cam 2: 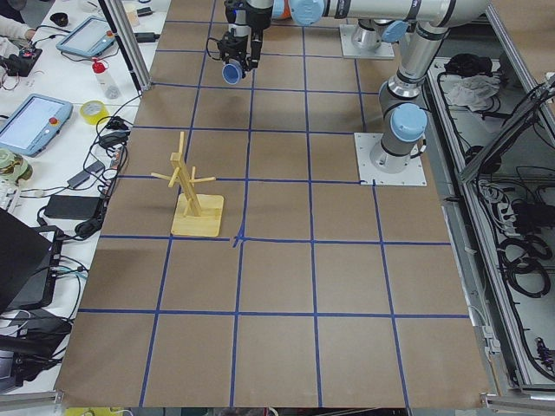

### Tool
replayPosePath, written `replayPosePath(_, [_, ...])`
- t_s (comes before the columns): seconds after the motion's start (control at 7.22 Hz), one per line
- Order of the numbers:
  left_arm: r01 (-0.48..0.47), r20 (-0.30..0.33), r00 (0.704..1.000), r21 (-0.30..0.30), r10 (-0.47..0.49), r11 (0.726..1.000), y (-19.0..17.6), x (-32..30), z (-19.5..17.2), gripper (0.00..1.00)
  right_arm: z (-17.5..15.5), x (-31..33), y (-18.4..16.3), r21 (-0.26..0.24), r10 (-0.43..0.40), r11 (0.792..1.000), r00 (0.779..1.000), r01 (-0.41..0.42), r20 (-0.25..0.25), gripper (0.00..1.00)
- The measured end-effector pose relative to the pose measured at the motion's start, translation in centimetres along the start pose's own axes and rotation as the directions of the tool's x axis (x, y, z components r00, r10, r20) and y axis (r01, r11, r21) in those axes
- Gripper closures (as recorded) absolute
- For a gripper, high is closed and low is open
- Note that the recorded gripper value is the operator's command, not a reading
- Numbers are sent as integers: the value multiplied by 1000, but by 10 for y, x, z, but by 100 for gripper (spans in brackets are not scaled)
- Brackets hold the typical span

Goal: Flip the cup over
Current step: 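Carry the white cup toward the table centre with the right gripper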

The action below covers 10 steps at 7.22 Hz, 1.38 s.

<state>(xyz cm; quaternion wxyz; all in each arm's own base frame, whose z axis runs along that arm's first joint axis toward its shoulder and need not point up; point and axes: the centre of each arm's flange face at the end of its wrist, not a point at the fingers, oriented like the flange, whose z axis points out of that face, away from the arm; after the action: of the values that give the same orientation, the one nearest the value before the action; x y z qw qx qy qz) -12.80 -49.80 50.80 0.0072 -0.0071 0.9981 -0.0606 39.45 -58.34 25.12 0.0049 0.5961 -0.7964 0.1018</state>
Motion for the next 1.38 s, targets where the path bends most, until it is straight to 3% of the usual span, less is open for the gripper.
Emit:
replayPosePath(0.14, [0,0,1000,0,0,1000,0,0,0,0,10,-10,-7,-8,-123,992,992,123,1,42])
replayPosePath(0.28, [0,0,1000,0,0,1000,0,0,0,0,17,-15,-8,-15,-236,972,972,236,9,42])
replayPosePath(0.55, [0,0,1000,0,0,1000,0,0,0,0,27,-22,-8,-21,-365,930,930,366,42,38])
replayPosePath(0.83, [0,0,1000,1,0,1000,0,0,0,0,46,-27,-5,-32,-379,923,921,383,87,34])
replayPosePath(1.11, [0,0,1000,1,0,1000,0,0,0,0,58,-30,-3,-46,-360,929,926,367,115,0])
replayPosePath(1.38, [0,0,1000,1,0,1000,0,0,0,0,57,-30,-2,-61,-352,930,926,362,139,0])
